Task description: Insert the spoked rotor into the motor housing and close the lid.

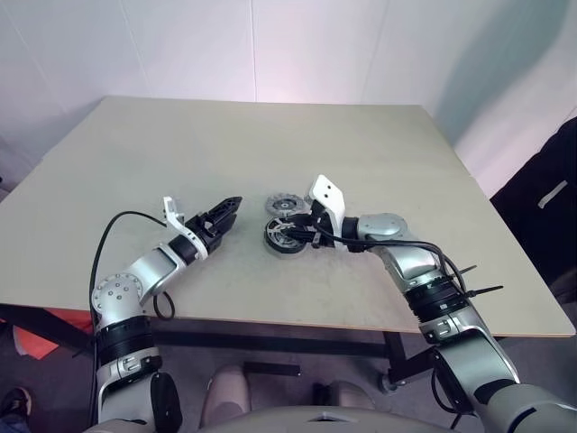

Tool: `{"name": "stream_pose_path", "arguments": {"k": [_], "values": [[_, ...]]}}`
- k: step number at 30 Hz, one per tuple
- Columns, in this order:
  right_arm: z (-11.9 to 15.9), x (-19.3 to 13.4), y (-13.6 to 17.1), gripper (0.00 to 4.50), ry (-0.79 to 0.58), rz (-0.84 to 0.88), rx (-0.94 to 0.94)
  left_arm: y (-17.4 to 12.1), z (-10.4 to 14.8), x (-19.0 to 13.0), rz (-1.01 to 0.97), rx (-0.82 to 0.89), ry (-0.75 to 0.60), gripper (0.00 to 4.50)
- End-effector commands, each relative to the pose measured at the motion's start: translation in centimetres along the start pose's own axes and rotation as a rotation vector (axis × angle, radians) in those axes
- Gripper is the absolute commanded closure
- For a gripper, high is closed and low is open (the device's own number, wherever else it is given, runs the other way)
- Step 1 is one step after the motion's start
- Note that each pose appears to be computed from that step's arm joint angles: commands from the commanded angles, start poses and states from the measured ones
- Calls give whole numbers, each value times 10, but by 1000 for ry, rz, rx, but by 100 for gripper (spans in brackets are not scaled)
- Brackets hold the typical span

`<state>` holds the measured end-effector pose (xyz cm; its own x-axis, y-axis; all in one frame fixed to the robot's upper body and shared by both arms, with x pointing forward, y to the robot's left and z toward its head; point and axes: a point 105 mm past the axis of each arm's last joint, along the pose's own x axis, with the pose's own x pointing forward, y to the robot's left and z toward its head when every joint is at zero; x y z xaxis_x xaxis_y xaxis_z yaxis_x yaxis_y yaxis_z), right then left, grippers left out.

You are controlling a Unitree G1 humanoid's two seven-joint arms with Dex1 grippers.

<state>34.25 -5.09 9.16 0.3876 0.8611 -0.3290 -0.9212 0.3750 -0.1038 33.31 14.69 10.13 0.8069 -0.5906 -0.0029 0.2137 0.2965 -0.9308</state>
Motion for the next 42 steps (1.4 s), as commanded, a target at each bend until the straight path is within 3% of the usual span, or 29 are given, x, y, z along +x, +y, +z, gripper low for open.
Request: {"name": "stream_pose_path", "arguments": {"k": [1, 4, 6, 7, 15, 20, 41, 42], "values": [[-4, -3, -2, 291, 8, 0, 35, -15, 7, 0, -55, 43, -22, 79], [-5, -3, -2, 351, 7, 4, 49, -15, 7, 0, -53, 49, -22, 79], [-5, -3, -2, 418, 6, 6, 57, -15, 7, 0, -52, 52, -22, 79], [-5, -3, -2, 424, 7, 8, 60, -15, 7, 0, -51, 54, -22, 79], [2, -3, -6, 423, -9, -11, 41, -13, 7, -1, -43, 59, -24, 79], [36, -7, -6, 423, -87, -2, -25, -11, 6, -2, -39, 57, -18, 79], [11, -1, -11, 423, -17, -13, -10, -10, 8, -2, -32, 67, -22, 79], [12, -1, -10, 388, -22, -9, -12, -10, 8, -2, -32, 68, -22, 79]]}}
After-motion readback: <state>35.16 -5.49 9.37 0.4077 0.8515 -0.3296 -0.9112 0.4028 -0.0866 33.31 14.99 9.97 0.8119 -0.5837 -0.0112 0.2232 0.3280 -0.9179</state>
